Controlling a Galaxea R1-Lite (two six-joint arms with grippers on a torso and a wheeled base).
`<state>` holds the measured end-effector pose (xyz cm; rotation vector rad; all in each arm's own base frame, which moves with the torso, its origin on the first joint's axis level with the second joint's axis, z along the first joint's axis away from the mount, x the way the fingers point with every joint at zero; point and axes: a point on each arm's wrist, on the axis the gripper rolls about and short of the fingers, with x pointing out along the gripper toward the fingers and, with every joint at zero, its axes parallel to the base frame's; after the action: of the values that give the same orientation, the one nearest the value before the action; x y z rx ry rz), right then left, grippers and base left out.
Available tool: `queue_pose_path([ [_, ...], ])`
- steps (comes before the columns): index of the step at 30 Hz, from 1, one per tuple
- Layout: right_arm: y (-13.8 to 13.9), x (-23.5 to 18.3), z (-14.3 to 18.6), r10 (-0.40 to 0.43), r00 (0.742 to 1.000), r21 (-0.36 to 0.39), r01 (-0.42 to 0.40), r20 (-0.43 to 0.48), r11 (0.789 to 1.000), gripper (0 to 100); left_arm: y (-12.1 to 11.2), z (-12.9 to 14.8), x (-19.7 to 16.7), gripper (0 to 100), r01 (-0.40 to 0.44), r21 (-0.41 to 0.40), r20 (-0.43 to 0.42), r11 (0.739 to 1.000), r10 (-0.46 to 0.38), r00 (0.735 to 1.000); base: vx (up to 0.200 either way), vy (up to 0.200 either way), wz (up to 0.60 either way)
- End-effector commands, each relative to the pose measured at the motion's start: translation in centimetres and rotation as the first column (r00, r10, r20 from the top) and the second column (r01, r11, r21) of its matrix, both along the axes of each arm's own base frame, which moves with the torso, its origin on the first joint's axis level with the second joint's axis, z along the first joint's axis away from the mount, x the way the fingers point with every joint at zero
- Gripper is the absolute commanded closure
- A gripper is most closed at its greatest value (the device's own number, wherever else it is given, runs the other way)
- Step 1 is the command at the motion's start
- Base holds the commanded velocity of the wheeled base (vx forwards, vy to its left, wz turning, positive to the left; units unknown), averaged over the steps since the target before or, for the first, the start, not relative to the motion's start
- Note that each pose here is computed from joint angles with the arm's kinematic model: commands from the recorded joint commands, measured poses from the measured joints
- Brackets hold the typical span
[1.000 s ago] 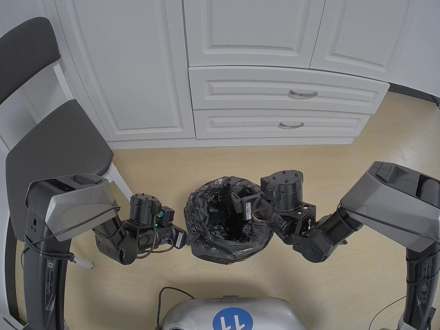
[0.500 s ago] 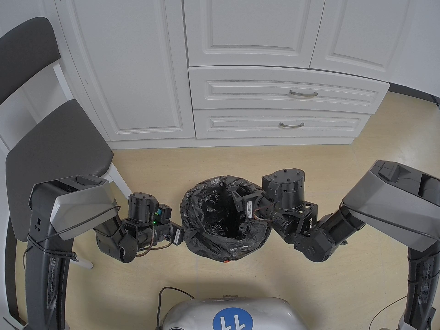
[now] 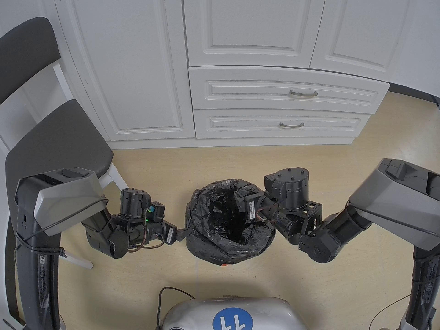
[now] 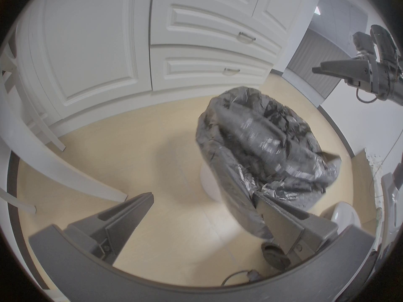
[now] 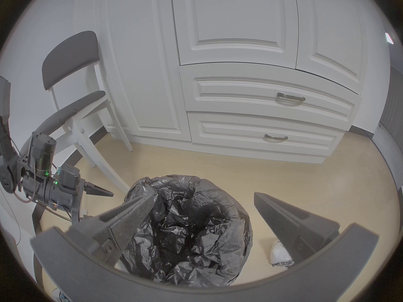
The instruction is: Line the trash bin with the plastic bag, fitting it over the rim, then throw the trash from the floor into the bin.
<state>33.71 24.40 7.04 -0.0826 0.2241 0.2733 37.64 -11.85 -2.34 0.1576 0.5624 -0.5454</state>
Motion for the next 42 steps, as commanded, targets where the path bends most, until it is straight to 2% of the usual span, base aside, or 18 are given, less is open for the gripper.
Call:
queue_pose_path([
  [1, -0.2, -0.6, 0.4, 0.007, 1.000, -0.003, -0.007, -0.001, 1.000, 0, 1.3, 1.8, 0.0, 0, 0.005, 0.014, 0.009, 1.000, -0.005, 1.000, 0.000, 0.000, 0.00],
  [10, -0.1, -1.0, 0.0, 0.017, 1.000, -0.032, -0.017, -0.011, 0.999, 0, 1.5, 0.3, 0.3, 0, 0.020, 0.030, -0.026, 0.999, -0.019, 0.999, 0.000, 0.000, 0.00],
  [12, 0.1, -1.0, -0.6, 0.022, 0.999, -0.042, -0.023, -0.023, 0.999, 0, 1.3, -1.4, 0.8, 0, 0.023, 0.033, -0.049, 0.999, -0.021, 0.999, 0.000, 0.000, 0.00],
  [13, 0.1, -1.0, -0.6, 0.022, 0.999, -0.042, -0.023, -0.023, 0.999, 0, 1.3, -1.4, 0.8, 0, 0.023, 0.033, -0.049, 0.999, -0.021, 0.999, 0.000, 0.000, 0.00],
  [15, 0.7, -1.2, -1.5, 0.035, 0.999, -0.054, -0.037, -0.039, 0.998, 0, 0.9, -3.6, 1.5, 0, 0.025, 0.032, -0.071, 0.999, -0.022, 0.997, 0.000, 0.000, 0.00],
  [19, 1.1, -1.0, -2.7, 0.042, 0.998, -0.064, -0.045, -0.056, 0.997, 0, 0.7, -4.2, 2.0, 0, 0.012, 0.027, -0.076, 1.000, -0.010, 0.997, 0.000, 0.000, 0.00],
  [23, 1.9, -0.8, -4.1, 0.052, 0.996, -0.071, -0.056, -0.067, 0.996, 0, 0.7, -4.0, 2.1, 0, -0.001, 0.015, -0.075, 1.000, 0.002, 0.997, 0.000, 0.000, 0.00],
  [24, 2.7, 0.0, -5.6, 0.048, 0.996, -0.070, -0.053, -0.076, 0.996, 0, 1.1, -3.4, 2.1, 0, -0.008, 0.011, -0.066, 1.000, 0.009, 0.998, 0.000, 0.000, 0.00],
  [26, 3.2, 0.7, -6.5, 0.041, 0.996, -0.059, -0.045, -0.075, 0.997, 0, 1.2, -2.6, 1.8, 0, -0.006, 0.007, -0.061, 1.000, 0.006, 0.998, 0.000, 0.000, 0.00],
  [28, 3.2, 0.8, -6.6, 0.036, 0.996, -0.053, -0.040, -0.078, 0.998, 0, 1.5, -2.2, 1.7, 0, -0.010, 0.007, -0.059, 1.000, 0.010, 0.998, 0.000, 0.000, 0.00],
  [31, 2.8, 0.5, -4.6, 0.033, 0.998, -0.029, -0.035, -0.054, 0.999, 0, 2.5, -0.1, 1.5, 0, -0.013, -0.011, -0.029, 1.000, 0.013, 0.999, 0.000, 0.000, 0.00],
  [33, 2.3, 0.2, -3.2, 0.031, 0.999, -0.020, -0.032, -0.040, 0.999, 0, 3.0, 1.1, 0.7, 0, 0.039, -0.054, -0.028, 0.998, -0.040, 0.999, 0.000, 0.000, 0.00],
  [36, 1.7, -0.3, -1.7, 0.031, 0.999, -0.006, -0.031, -0.024, 0.999, 0, 3.0, 2.5, -0.9, 0, 0.163, -0.122, -0.021, 0.979, -0.167, 0.986, 0.000, 0.000, 0.00],
  [38, 1.5, -0.4, -1.2, 0.030, 0.999, -0.002, -0.030, -0.019, 1.000, 0, 2.7, 2.5, -1.7, 0, 0.241, -0.124, -0.010, 0.963, -0.244, 0.970, 0.000, 0.000, 0.00],
  [40, 1.4, -0.4, -1.0, 0.028, 0.999, 0.000, -0.028, -0.017, 1.000, 0, 2.5, 2.4, -1.9, 0, 0.259, -0.118, -0.003, 0.959, -0.261, 0.965, 0.000, 0.000, 0.00],
  [41, 1.1, -0.3, -0.8, 0.022, 1.000, 0.000, -0.022, -0.014, 1.000, 0, 1.2, 2.1, -2.5, 0, 0.323, -0.087, 0.041, 0.942, -0.321, 0.946, 0.000, 0.000, 0.00],
  [42, 1.0, -0.2, -0.8, 0.018, 1.000, -0.001, -0.018, -0.015, 1.000, 0, 0.7, 1.9, -2.6, 0, 0.336, -0.086, 0.052, 0.938, -0.332, 0.942, 0.000, 0.000, 0.00],
])
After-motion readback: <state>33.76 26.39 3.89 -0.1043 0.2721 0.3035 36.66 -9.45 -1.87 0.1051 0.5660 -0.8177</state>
